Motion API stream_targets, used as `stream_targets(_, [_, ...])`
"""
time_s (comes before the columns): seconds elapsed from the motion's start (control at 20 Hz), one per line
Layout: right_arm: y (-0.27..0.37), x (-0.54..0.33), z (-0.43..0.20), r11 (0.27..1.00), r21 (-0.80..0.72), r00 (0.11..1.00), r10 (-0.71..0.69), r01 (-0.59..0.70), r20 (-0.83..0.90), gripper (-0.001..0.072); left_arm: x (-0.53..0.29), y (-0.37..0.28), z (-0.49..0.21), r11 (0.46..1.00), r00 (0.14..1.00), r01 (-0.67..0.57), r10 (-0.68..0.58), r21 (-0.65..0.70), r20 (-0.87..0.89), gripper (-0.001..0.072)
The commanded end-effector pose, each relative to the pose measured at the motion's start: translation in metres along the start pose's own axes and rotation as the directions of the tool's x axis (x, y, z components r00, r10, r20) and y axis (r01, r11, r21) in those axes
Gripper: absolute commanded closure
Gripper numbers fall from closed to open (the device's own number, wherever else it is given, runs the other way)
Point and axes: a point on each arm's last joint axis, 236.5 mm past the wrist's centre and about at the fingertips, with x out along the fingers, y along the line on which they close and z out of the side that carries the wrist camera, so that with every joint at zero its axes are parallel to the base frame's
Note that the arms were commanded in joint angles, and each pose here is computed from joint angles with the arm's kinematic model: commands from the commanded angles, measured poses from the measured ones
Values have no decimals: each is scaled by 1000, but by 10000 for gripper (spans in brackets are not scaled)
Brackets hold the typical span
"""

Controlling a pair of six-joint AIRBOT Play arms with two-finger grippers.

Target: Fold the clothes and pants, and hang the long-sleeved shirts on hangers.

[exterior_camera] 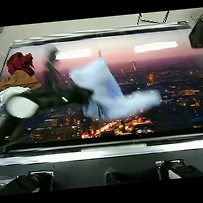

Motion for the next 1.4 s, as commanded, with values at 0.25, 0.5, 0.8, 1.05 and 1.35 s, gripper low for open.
stream_targets(0.25, [20, 110, -115, 997, -60, 869, 12, -48, -495, -2, 25, 84, -77, 958, 964, -134, 68, -253, -255, -6])
stream_targets(0.5, [-39, 145, -205, 982, 186, 593, 134, 28, -794, 4, -56, 162, -76, 893, 932, -235, 94, -384, -351, -5])
stream_targets(0.8, [-57, 106, -365, 914, 371, 308, 309, 166, -900, -8, 6, 130, -183, 858, 914, -101, -121, -504, -388, -4])
stream_targets(1.05, [-25, 104, -431, 897, 425, 244, 388, 124, -889, -8, 46, 112, -214, 863, 912, -110, -109, -494, -395, -3])
stream_targets(1.35, [-14, 101, -453, 889, 443, 219, 413, 114, -884, -7, 53, 106, -218, 863, 910, -108, -115, -493, -400, 681])
